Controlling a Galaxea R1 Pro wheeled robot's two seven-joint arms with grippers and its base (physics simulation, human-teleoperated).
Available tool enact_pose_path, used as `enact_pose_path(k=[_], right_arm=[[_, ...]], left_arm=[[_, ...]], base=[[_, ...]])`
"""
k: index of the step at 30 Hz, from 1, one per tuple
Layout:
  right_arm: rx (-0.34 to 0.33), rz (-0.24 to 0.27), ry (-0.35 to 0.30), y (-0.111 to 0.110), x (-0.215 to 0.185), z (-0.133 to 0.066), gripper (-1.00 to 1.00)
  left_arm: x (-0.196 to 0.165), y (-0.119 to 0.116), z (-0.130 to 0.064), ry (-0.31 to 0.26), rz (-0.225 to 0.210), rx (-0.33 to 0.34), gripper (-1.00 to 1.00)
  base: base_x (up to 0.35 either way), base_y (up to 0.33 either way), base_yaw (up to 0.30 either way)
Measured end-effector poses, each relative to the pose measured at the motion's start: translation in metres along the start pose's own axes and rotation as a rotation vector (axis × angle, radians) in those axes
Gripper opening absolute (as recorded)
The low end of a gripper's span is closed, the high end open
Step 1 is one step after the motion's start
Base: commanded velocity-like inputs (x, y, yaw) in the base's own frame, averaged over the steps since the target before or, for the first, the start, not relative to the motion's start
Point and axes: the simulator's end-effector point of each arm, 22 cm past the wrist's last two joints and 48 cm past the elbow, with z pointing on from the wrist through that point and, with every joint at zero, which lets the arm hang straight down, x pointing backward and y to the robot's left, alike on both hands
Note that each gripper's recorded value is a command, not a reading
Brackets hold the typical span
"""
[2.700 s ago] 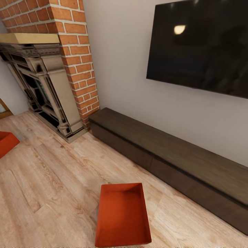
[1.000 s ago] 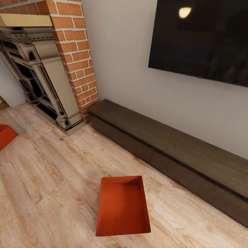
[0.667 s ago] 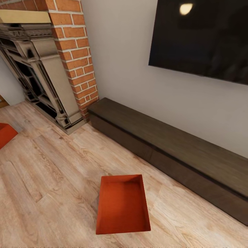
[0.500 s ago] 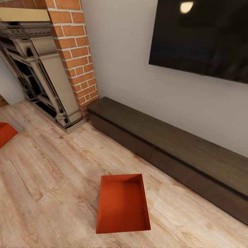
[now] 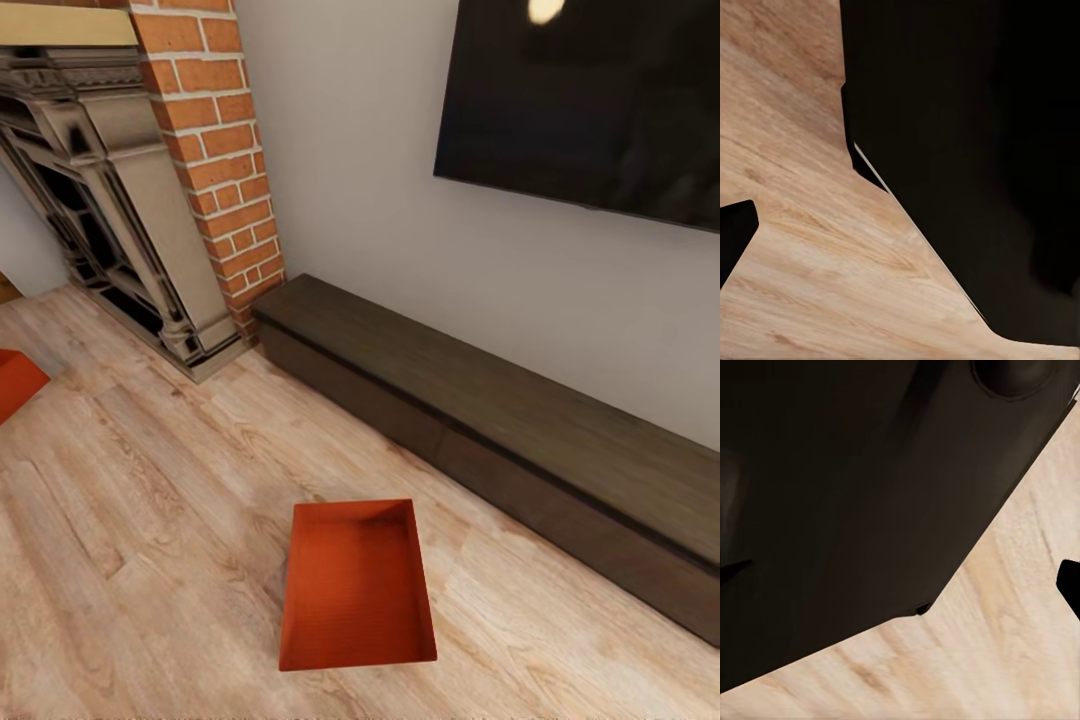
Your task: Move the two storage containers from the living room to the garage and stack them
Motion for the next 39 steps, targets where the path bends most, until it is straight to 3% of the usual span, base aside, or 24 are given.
enact_pose_path(k=[39], right_arm=[[-0.03, 0.003, 0.056, 0.013, 0.021, 0.001, 1.0]], left_arm=[[0.023, -0.003, -0.001, 0.059, -0.01, 0.002, 1.0]], base=[[0.0, 0.0, 0.0]])
